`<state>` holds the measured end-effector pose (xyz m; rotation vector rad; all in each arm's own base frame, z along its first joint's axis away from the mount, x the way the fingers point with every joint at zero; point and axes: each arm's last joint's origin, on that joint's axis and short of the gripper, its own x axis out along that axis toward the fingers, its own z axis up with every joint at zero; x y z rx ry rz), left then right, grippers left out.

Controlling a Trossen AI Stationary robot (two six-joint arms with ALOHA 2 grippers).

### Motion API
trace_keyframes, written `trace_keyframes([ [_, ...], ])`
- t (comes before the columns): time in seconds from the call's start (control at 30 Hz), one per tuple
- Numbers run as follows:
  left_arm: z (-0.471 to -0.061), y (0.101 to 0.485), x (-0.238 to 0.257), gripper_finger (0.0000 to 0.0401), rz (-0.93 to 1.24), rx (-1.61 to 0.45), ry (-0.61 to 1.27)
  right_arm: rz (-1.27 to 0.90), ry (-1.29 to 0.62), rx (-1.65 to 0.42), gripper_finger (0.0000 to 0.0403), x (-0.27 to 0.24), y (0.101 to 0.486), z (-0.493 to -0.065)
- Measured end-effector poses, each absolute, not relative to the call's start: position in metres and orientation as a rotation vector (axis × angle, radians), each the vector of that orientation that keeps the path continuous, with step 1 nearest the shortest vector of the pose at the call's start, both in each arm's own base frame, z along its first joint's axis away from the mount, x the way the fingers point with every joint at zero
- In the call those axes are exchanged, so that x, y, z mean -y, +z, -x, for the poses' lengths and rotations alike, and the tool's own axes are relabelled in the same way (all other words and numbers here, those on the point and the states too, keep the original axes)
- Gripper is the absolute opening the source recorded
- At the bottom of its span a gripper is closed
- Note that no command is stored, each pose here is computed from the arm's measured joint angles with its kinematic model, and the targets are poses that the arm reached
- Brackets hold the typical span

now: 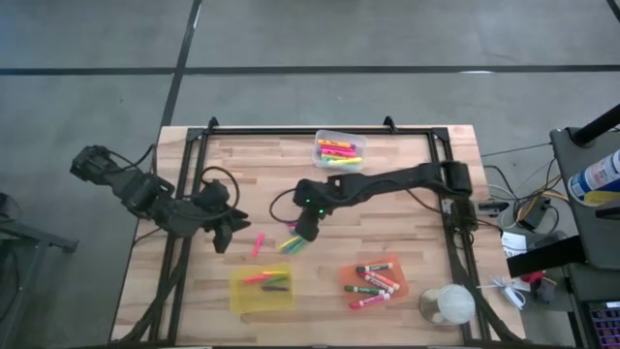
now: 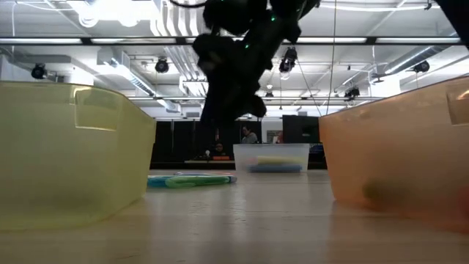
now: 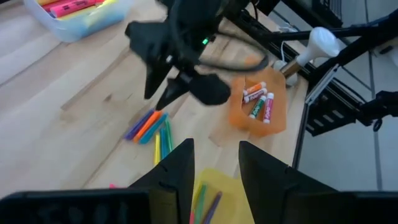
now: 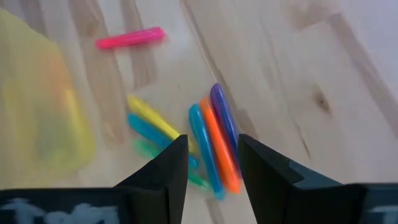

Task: Pick & Place Markers
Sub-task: Put the purple pen into the yellow bin

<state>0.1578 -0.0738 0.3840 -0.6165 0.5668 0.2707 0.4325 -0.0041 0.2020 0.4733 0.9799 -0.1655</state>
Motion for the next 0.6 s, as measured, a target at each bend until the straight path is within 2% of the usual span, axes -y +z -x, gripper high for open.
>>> trace_keyframes([
  [0.3, -0.157, 0.385, 0.073, 0.0119, 0.674, -0.549, 0.298, -0.407, -0.16, -1.163, 0.013, 0.016, 0.167, -0.464],
  [0.6, -0.158, 0.385, 0.073, 0.0119, 0.685, -0.544, 0.298, -0.344, -0.131, -1.249, 0.0114, 0.03, 0.157, -0.492],
])
